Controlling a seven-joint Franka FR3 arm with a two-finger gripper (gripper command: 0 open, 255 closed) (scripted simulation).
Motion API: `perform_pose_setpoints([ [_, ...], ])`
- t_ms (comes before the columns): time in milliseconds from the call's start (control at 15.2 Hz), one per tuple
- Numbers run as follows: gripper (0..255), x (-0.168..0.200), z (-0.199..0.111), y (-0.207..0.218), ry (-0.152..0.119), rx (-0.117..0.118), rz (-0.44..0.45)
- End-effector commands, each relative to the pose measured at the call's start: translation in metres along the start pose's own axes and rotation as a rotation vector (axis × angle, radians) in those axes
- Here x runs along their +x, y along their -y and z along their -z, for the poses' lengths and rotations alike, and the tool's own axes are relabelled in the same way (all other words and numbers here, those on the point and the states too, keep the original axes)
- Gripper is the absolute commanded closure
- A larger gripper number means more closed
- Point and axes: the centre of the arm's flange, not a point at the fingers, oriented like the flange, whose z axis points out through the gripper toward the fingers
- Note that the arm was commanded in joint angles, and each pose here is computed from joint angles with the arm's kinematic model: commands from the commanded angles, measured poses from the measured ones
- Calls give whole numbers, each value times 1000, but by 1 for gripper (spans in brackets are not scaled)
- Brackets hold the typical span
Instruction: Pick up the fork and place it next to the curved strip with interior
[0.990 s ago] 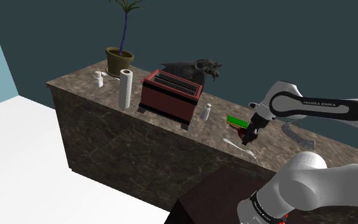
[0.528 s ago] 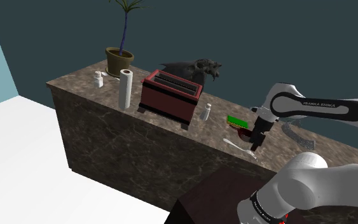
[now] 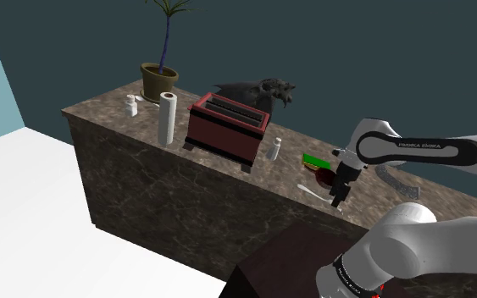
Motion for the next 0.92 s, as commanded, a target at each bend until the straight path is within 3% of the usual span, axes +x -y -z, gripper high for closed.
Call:
perform_pose_setpoints([
  [0,0,0,0,0,-1,-1,0],
  [198,0,0,0,0,-1,-1,0],
  [264,255,0,0,0,-1,-1,0],
  [858,255,0,0,0,-1,-1,0],
])
